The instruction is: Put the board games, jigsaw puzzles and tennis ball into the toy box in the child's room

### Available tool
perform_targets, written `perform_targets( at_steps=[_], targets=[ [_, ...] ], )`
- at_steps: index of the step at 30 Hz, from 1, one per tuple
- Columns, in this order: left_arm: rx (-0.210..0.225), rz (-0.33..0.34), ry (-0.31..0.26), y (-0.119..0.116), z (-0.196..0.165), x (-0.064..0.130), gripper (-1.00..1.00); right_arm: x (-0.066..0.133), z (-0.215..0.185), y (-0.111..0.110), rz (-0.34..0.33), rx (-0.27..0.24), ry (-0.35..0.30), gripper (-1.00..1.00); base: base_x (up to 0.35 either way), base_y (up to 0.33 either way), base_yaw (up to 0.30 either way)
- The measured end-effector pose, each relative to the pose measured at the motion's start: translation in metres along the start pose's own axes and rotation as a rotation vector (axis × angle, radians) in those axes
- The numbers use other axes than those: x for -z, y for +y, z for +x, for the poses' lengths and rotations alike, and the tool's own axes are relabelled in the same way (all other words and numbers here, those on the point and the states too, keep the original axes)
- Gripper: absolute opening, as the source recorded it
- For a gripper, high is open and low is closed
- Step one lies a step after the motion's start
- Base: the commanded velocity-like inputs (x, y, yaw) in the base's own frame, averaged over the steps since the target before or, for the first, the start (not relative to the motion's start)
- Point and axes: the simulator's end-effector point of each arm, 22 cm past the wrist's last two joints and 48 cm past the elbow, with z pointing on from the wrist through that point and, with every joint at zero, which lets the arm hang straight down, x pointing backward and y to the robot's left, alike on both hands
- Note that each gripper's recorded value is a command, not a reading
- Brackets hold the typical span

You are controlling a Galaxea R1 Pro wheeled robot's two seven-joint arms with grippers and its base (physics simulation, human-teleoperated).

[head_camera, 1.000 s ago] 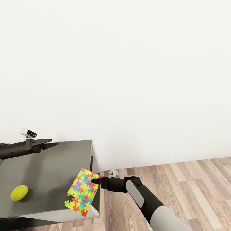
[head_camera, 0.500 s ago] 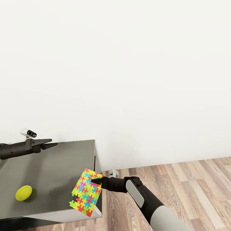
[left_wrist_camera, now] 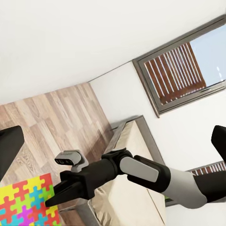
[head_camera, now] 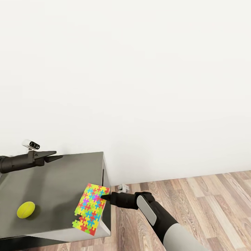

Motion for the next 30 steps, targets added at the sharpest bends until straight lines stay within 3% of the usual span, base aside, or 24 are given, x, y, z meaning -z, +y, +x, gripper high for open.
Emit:
perform_targets(
  at_steps=[13,30],
  targets=[
    [0.006,0.001,-0.004,0.001,0.000,0.001,1.00,0.000,0.000,0.000,0.000,0.000,0.001,-1.00,0.000,0.000,0.000],
    [0.008,-0.001,-0.001,-0.017,-0.005,0.003,1.00,0.010,0.000,0.018,0.001,0.001,0.001,-1.00,0.000,0.000,0.000]
  ],
)
